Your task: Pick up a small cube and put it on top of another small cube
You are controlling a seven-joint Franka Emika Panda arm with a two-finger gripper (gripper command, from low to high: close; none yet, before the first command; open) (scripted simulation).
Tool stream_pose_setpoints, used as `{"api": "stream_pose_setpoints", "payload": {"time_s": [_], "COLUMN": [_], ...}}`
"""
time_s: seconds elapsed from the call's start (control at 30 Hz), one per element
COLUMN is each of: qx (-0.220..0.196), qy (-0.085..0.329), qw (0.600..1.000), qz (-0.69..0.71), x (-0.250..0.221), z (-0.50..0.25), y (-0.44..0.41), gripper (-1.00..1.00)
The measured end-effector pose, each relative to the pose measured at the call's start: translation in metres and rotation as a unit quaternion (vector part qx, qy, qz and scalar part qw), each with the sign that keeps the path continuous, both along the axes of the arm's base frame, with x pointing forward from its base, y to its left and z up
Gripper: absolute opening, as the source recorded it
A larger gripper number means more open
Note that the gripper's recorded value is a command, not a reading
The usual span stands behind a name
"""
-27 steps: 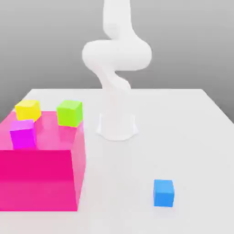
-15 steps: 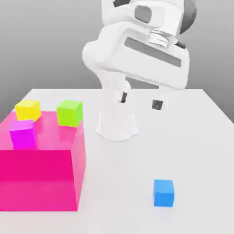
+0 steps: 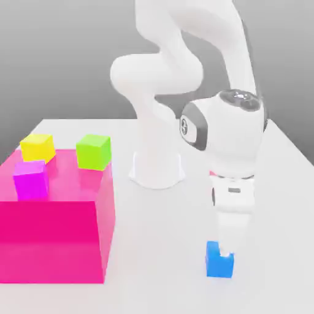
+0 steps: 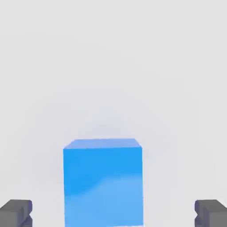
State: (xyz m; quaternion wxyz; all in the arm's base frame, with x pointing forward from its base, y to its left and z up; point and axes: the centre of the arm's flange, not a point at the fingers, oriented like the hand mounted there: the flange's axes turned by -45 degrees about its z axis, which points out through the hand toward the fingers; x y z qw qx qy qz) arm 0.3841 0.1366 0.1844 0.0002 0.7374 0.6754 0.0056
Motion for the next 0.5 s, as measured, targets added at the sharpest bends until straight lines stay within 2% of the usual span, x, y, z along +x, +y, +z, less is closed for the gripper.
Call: {"api": "stream_pose_setpoints", "payload": {"time_s": [0.23, 0.27, 0.5], "qx": [-0.001, -0.002, -0.003], "qy": [0.002, 0.003, 0.004], "qw": [1.000, 1.000, 1.000], "qz": [0.002, 0.002, 0.002], "x": [-0.002, -0.003, -0.003], "z": [-0.044, -0.050, -0.051], "y": [-0.001, -0.001, -0.001], "gripper": [0.00, -1.00, -1.00]}}
